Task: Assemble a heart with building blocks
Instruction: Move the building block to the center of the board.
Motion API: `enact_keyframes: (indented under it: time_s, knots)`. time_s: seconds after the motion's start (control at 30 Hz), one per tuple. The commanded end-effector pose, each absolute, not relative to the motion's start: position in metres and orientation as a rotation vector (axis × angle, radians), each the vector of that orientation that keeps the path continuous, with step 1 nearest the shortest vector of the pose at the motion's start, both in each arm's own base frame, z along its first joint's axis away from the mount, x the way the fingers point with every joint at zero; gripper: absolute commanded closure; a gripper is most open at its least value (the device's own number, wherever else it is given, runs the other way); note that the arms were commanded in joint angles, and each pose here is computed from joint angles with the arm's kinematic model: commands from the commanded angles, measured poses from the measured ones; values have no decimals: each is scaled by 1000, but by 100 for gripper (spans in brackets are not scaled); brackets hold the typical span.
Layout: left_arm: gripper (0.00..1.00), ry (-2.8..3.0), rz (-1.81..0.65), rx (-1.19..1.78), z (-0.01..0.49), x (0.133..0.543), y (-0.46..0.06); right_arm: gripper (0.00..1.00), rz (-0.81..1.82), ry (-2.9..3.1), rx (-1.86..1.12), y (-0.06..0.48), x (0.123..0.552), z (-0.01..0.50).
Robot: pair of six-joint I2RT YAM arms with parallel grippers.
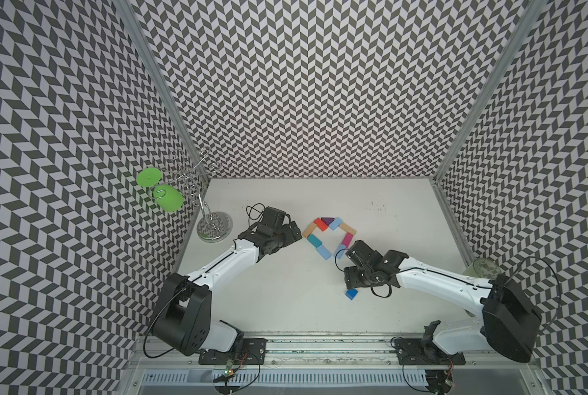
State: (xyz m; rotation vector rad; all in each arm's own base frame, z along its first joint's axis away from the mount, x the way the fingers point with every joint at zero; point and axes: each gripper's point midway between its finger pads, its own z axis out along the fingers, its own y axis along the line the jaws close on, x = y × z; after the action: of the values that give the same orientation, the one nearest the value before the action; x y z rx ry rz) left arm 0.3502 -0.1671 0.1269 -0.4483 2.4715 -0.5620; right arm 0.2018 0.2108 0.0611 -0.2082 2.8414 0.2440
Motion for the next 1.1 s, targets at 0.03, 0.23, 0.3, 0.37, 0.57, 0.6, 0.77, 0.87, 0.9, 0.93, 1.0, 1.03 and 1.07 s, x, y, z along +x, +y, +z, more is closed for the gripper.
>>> enact_keyframes:
  time_s: [0.03, 0.23, 0.3, 0.37, 0.57, 0.6, 0.77, 0.87, 0.9, 0.93, 1.0, 1.03, 1.07]
  knots:
    - [3, 2455, -561, -446, 130, 348, -163, 33, 321, 2806, -286, 226, 197, 64]
    - [3, 2467, -553, -453, 125, 342, -160, 37, 337, 2825, -303, 230, 190, 57]
    - [3, 2469, -551, -453, 123, 340, -160, 37, 325, 2837, -319, 230, 187, 54]
    - [3, 2469, -550, -456, 123, 339, -159, 37, 310, 2849, -325, 230, 184, 50]
    - [3, 2475, -551, -455, 121, 338, -159, 37, 271, 2887, -338, 226, 173, 40]
    - [3, 2473, -552, -455, 121, 339, -159, 37, 258, 2889, -336, 224, 172, 39]
    - [3, 2478, -556, -457, 119, 339, -160, 39, 239, 2888, -306, 220, 173, 37]
    - [3, 2482, -560, -460, 118, 338, -161, 45, 230, 2894, -294, 220, 173, 35]
    - [3, 2482, -561, -460, 118, 338, -161, 47, 222, 2897, -290, 219, 173, 33]
    - [3, 2483, -561, -460, 118, 338, -161, 48, 218, 2898, -289, 219, 173, 32]
    - [3, 2481, -560, -460, 118, 338, -160, 51, 217, 2898, -291, 220, 173, 31]
    - [3, 2482, -558, -461, 118, 338, -160, 52, 219, 2899, -291, 220, 173, 31]
    - [3, 2481, -558, -461, 118, 338, -160, 54, 219, 2899, -295, 221, 172, 30]
